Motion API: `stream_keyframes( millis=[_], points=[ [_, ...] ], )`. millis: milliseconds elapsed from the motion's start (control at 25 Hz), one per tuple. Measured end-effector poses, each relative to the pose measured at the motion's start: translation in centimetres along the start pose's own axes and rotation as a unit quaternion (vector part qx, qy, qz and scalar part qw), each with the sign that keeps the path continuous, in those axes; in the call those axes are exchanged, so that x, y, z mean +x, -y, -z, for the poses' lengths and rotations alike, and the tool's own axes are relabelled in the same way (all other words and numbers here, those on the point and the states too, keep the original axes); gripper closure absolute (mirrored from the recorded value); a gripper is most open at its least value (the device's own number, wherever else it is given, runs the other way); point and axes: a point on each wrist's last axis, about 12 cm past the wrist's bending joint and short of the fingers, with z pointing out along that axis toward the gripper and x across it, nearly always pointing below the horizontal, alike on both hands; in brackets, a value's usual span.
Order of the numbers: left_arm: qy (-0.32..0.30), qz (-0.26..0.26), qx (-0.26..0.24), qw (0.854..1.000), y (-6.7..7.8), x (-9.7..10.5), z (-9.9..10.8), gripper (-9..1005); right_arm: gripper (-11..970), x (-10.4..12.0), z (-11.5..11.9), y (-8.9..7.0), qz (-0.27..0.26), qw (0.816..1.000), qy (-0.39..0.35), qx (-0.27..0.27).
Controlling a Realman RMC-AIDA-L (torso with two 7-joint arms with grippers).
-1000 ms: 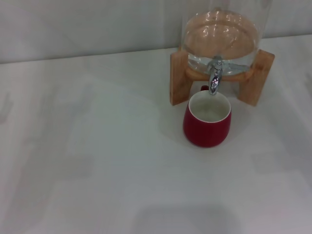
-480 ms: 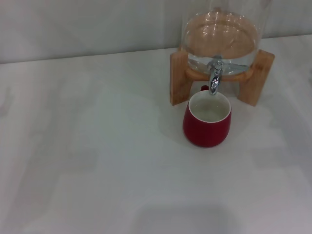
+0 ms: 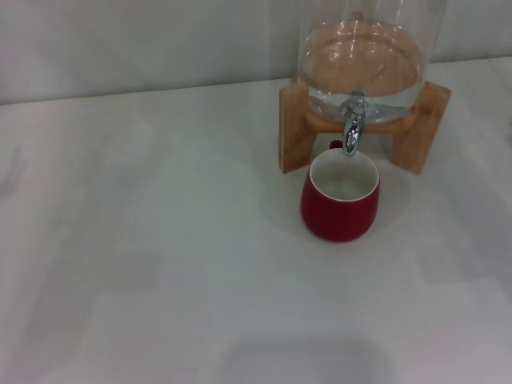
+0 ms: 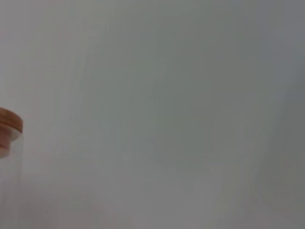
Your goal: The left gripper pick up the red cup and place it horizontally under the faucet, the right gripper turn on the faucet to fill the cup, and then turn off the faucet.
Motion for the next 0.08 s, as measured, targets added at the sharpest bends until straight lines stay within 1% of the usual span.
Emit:
stream_keyframes(
  millis=[80],
  points=[
    [0.0, 0.0, 0.0, 1.0, 0.01, 0.03, 0.09, 112, 356, 0.17, 0.18, -0.04, -0.001, 1.0, -0.004, 0.0]
  ],
)
